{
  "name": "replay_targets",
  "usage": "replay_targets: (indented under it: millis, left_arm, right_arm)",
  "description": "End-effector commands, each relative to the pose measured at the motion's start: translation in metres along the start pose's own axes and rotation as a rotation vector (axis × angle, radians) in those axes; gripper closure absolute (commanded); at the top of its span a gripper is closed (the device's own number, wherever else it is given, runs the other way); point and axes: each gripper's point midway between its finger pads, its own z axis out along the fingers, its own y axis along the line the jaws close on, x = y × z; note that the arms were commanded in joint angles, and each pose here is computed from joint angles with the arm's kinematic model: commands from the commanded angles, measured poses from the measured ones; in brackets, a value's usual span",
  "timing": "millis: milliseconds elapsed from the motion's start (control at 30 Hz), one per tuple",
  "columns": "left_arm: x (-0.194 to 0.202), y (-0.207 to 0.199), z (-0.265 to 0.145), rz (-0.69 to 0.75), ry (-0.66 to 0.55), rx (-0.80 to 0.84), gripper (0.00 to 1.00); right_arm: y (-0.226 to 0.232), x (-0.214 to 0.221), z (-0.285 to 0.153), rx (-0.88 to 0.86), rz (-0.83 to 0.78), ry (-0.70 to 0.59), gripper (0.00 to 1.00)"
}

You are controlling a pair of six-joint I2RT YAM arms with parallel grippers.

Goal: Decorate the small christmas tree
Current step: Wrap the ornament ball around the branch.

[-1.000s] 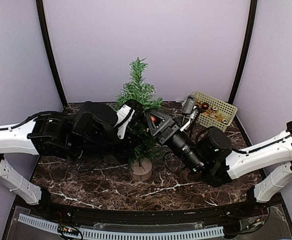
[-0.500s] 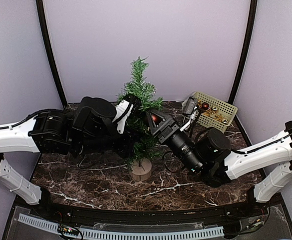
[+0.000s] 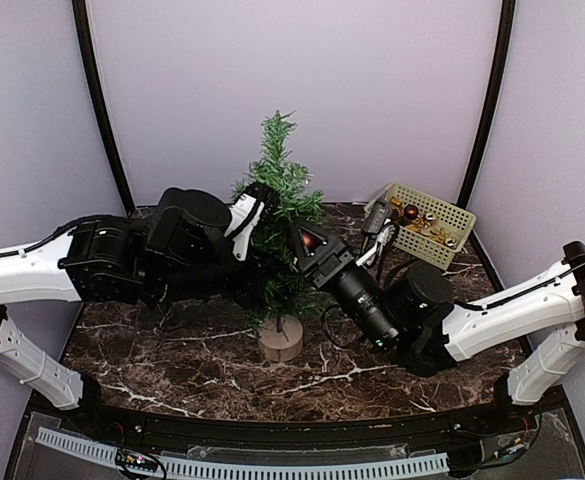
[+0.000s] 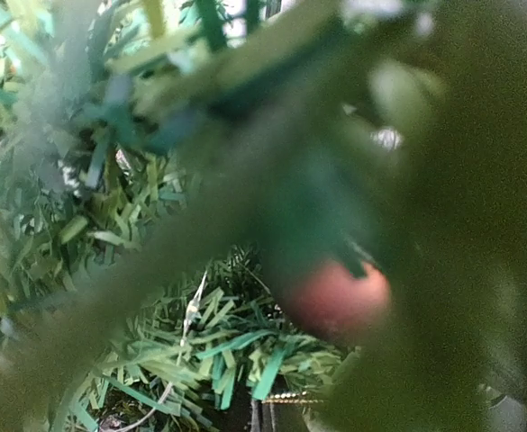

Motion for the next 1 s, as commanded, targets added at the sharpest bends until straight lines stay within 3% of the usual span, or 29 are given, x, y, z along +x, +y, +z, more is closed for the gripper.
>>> replay_targets:
  millis: [0,633,967]
  left_arm:
    - [-0.007,0.008,-0.003,-0.030,-0.019,-0.010,1.00]
    - [-0.013,-0.001,-0.007,-0.009,-0.048,0.060,1.00]
    - [-0.017,-0.009,-0.016,-0.014,-0.080,0.133,0.95]
  right_arm:
    - [-0.005,0.001,-0.001,0.022,0.021,-0.022,0.48]
    - [0.013,-0.014,-0.002,-0.028,0.008,-0.036,0.48]
    - [0.020,-0.021,-0.003,-0.048,0.018,-0.044,0.48]
